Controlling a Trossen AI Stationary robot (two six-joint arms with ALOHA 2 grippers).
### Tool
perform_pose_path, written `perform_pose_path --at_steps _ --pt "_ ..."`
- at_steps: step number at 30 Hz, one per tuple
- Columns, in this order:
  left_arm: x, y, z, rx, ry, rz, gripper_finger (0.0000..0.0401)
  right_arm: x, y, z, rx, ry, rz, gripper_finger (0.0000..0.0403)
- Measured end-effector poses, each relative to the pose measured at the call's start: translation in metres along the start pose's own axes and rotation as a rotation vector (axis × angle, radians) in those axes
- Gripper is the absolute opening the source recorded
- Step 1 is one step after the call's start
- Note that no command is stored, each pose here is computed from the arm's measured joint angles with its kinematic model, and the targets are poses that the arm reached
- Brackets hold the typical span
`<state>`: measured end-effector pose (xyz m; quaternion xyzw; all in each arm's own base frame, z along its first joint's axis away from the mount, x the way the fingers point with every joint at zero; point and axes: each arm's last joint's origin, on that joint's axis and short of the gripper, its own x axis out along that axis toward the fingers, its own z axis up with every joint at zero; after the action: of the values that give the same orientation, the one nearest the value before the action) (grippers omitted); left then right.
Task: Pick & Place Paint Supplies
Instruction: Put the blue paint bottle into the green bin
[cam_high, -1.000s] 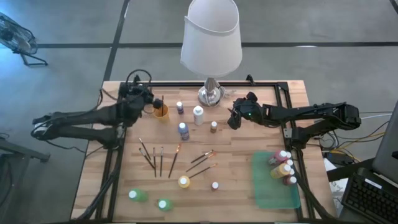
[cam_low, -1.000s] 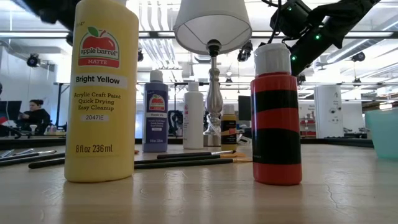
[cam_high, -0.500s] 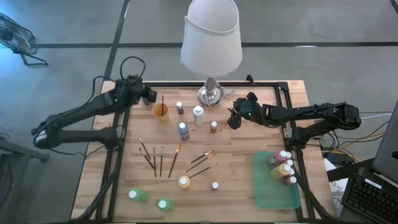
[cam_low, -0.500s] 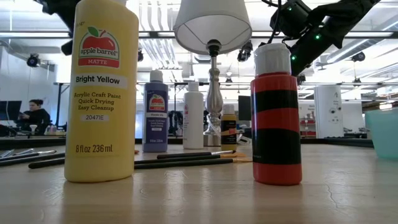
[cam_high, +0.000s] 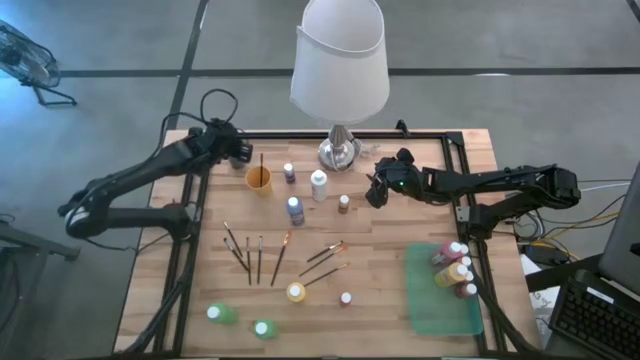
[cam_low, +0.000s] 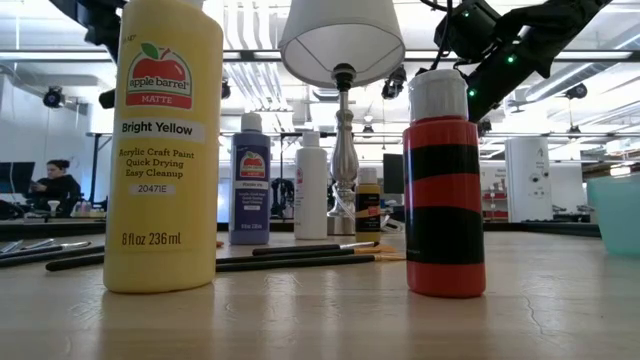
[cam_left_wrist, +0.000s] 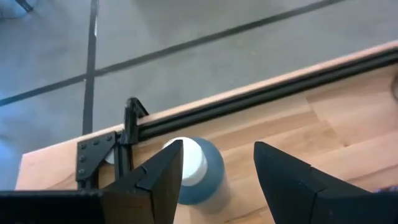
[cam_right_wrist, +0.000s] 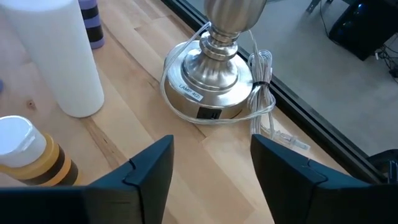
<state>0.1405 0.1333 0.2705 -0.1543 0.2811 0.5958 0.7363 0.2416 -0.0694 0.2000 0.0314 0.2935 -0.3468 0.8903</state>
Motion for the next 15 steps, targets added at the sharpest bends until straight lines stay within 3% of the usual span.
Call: perform_pose_path --at_steps 15 --pt "-0.006 0.009 -0.003 0.009 -0.005 0.093 0.0202 0.000 0.000 -0.001 -0.005 0.004 -0.001 0.0200"
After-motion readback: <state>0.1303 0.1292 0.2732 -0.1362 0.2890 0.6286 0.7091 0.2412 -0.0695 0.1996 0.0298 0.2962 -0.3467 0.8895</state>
